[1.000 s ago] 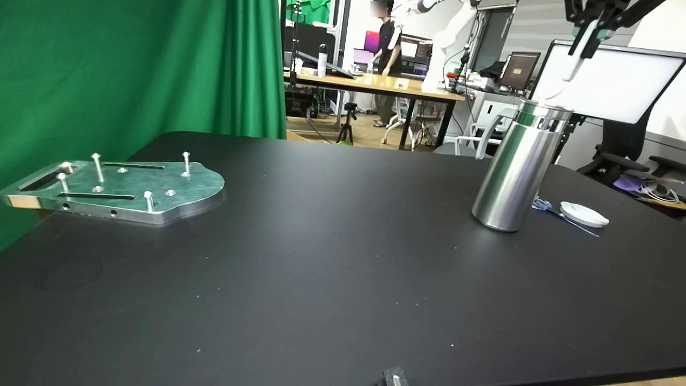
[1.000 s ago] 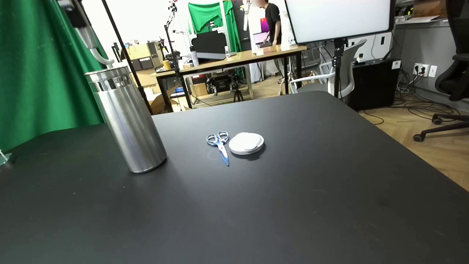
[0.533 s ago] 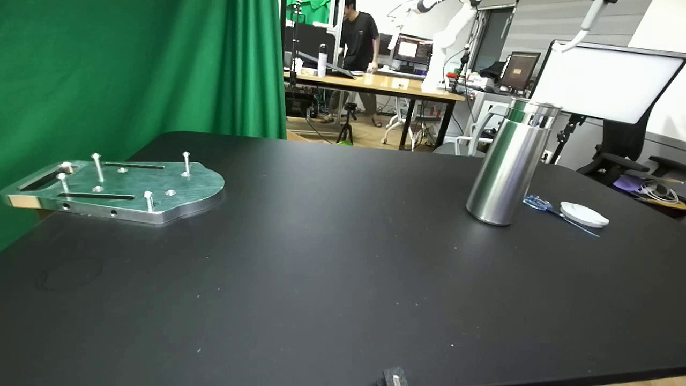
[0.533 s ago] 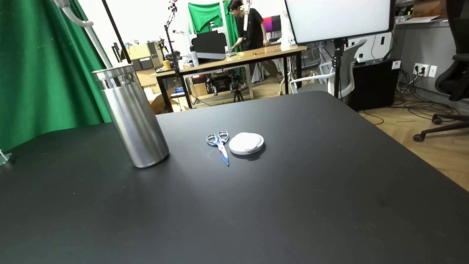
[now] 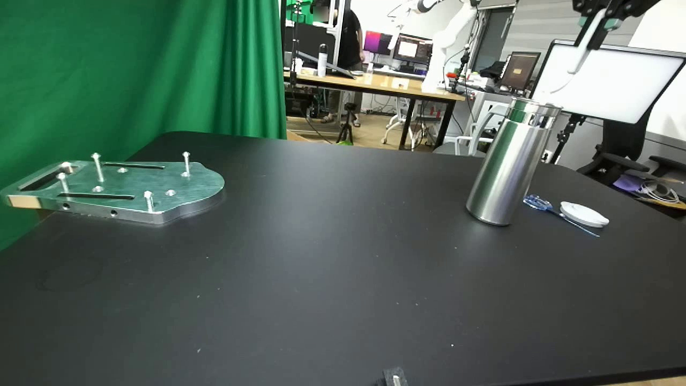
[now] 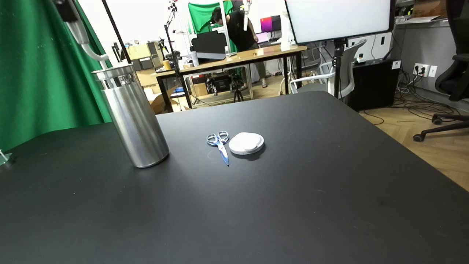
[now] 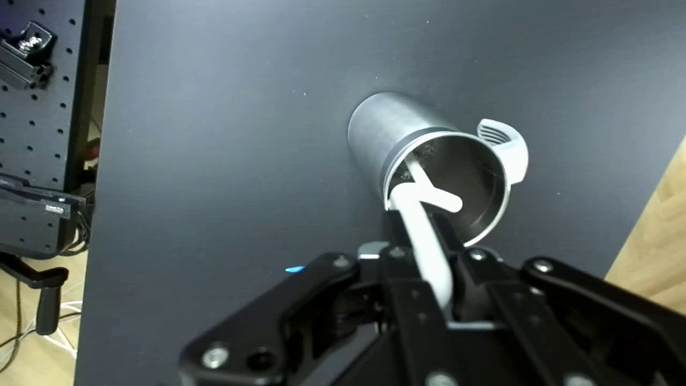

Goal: Stir the contents in the silver cup.

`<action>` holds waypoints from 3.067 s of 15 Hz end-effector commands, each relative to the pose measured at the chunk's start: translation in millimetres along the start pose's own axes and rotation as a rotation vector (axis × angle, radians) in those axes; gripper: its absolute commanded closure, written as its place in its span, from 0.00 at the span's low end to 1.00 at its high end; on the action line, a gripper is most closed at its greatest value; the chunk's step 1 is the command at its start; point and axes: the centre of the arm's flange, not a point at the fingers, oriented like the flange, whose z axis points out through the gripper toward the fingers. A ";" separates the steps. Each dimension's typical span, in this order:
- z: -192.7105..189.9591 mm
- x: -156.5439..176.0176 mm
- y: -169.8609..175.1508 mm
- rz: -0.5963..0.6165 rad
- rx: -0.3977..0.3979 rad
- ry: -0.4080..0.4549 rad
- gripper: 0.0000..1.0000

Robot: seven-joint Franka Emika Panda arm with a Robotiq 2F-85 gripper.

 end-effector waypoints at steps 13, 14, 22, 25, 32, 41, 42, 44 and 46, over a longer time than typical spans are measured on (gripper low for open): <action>-1.6 28.6 -17.1 0.030 -0.004 -0.070 0.96; -12.4 25.1 -14.7 0.023 0.006 -0.063 0.96; -58.6 15.5 -3.1 0.013 0.056 -0.033 0.96; -48.3 26.8 -11.7 0.015 0.055 -0.039 0.96; 12.6 53.7 -39.2 0.028 -0.023 -0.067 0.96; 61.0 61.5 -60.9 0.020 -0.122 -0.088 0.96; 55.6 59.3 -60.6 0.014 -0.118 -0.084 0.96; 38.7 50.8 -57.0 -0.003 -0.102 -0.070 0.96; 19.6 40.0 -52.5 -0.020 -0.080 -0.054 0.96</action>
